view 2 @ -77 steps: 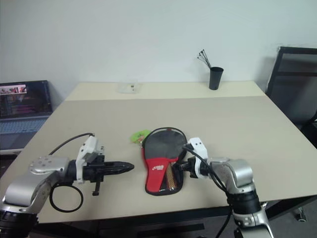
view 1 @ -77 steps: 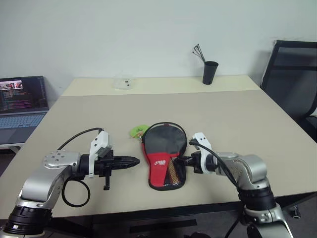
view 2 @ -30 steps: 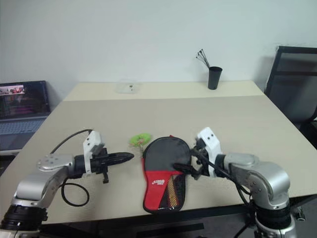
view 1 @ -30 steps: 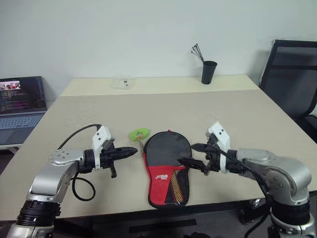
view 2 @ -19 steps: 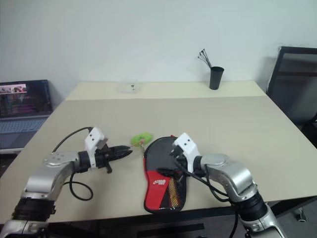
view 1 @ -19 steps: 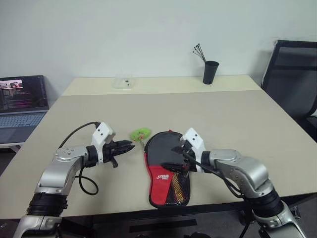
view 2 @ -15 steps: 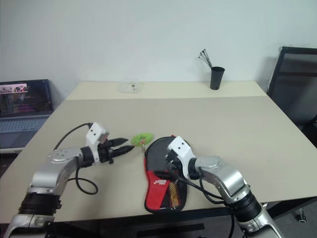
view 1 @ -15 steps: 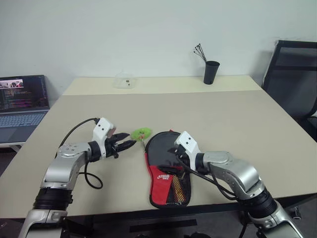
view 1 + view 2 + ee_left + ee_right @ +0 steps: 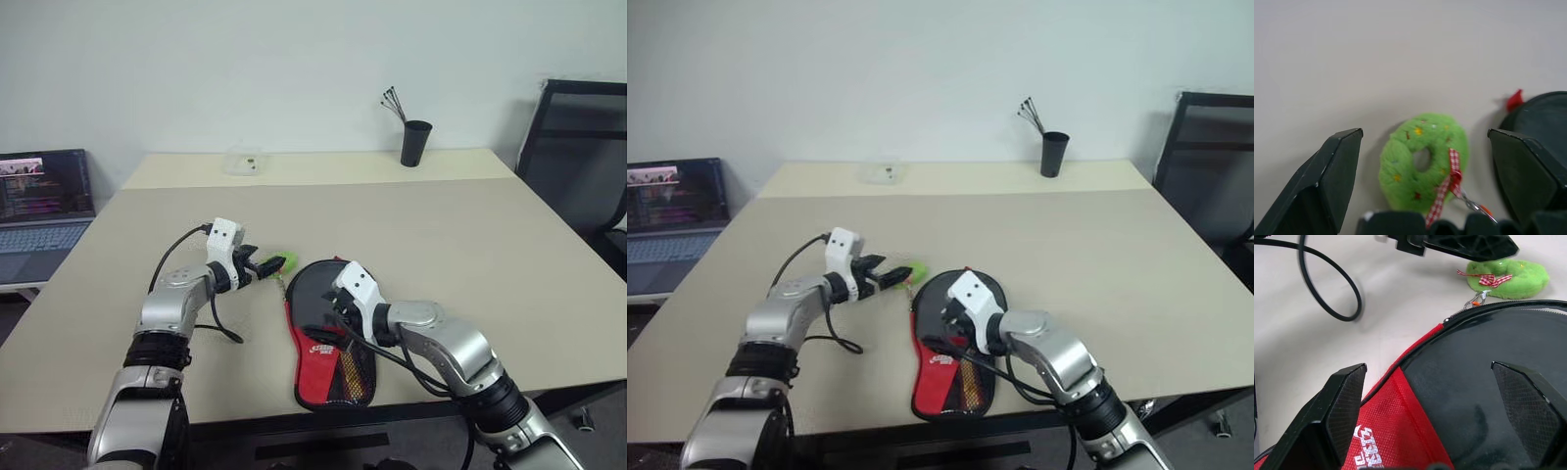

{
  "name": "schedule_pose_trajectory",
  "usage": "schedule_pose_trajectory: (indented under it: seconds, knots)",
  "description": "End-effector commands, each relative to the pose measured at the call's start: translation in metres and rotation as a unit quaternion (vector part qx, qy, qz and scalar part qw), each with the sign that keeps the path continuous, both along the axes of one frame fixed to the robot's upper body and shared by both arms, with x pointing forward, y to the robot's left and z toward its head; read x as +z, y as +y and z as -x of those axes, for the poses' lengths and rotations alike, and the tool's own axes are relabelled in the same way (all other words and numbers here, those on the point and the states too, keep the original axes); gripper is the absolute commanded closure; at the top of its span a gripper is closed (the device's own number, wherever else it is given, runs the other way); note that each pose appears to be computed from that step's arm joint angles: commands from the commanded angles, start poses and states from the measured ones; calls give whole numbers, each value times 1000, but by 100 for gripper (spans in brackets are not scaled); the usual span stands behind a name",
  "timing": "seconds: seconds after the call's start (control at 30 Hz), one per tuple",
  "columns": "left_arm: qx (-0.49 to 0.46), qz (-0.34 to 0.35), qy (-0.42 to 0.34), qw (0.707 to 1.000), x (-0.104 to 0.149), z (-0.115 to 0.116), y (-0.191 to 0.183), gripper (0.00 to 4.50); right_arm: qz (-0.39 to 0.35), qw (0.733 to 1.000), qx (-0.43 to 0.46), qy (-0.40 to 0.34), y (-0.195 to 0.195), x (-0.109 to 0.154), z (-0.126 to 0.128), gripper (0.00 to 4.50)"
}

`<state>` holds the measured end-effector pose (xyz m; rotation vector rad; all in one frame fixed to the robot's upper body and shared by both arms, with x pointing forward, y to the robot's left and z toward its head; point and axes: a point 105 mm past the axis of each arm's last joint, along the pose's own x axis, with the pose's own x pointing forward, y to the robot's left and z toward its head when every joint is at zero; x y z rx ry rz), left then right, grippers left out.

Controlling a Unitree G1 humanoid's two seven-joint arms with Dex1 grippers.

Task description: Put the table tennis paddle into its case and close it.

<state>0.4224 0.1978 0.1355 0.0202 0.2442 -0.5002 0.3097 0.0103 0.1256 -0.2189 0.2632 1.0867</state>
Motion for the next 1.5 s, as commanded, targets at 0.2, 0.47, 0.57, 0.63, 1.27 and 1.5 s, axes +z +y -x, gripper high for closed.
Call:
schedule_pose_trajectory:
  seconds: [0.2,0.47,0.57,0.63,1.27,1.5]
  knots:
    - [-13,23,57,998,-17,-10,-14,5,-12,1000,-8,-21,1,11,-3,0]
    - [-40,19,80,996,-30,-6,-24,20,-12,999,-20,-26,-3,11,-6,0]
    - [-40,19,81,996,-31,-6,-24,96,-13,999,-20,-31,-3,13,-9,0]
    - [-40,19,81,996,-31,-6,-24,167,-13,999,-22,-34,-4,13,-11,0]
    - [-69,-118,-48,989,11,-24,-35,449,74,995,-57,19,-14,-51,-29,0]
    - [-66,-192,-119,972,41,-46,-66,449,83,994,-63,35,-19,-59,-27,0]
